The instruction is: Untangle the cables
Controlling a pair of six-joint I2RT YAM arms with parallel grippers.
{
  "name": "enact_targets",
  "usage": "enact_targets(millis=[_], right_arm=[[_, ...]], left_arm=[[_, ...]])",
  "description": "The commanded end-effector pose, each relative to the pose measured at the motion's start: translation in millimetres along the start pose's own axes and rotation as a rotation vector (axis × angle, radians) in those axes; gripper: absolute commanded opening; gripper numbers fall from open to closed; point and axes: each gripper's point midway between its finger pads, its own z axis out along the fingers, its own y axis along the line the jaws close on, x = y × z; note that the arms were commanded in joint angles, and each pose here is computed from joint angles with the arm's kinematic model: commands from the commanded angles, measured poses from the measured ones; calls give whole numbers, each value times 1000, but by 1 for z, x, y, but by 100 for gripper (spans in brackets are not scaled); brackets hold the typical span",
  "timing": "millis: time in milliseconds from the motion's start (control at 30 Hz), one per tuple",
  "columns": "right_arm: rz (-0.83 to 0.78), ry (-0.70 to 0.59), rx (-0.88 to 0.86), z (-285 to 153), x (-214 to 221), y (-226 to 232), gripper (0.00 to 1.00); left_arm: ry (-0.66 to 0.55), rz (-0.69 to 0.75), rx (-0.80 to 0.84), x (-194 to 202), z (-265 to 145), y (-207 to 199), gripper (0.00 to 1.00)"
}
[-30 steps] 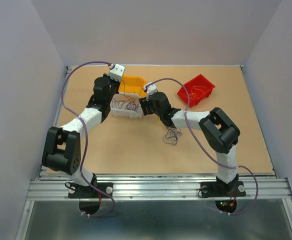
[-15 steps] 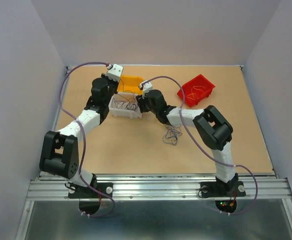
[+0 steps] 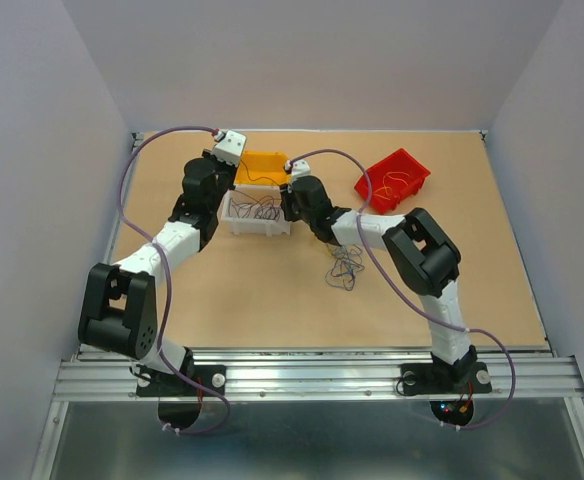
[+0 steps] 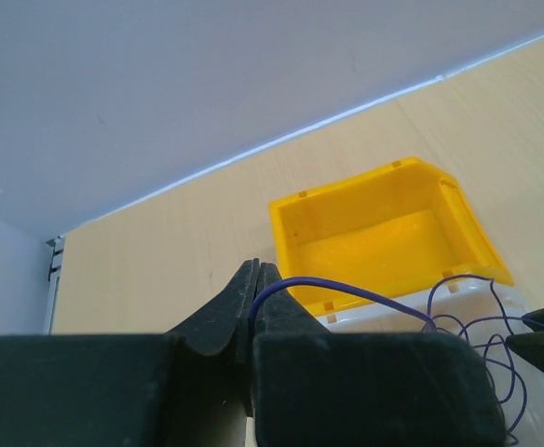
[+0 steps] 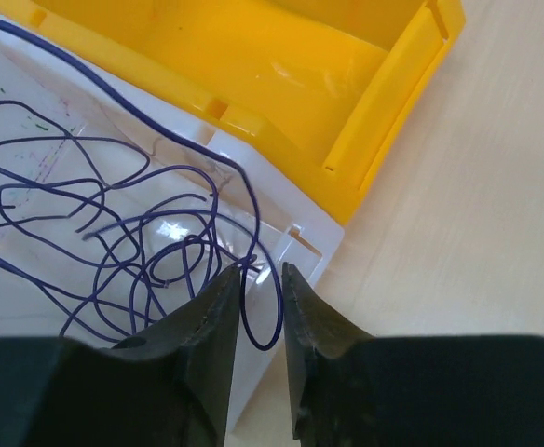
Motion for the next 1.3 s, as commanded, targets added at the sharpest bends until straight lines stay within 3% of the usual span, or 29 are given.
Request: enact_targets(millis=[0,233,433,700,967,1267], right_arm=[[36,-71,-30,-3,-36,5,23],[5,-88,-102,-8,-47,17,8],[-45,-88,-181,-9,-48,40,1],[-68,-7,-286,7,-34,70,1],[-98,141,-288,22,11,65,1],[-99,185,-384,18,23,76,6]], left_arm=[[-116,-8,-49,-39,-10,15,0],[-116,-3,-28,-37,-8,11,0],[-105,-10,1,-31,-4,4,0],[-48,-13,85,-11,11,-19,0],[41,9,164,14,29,-46,0],[180,-45,279,48,43,-75,0]])
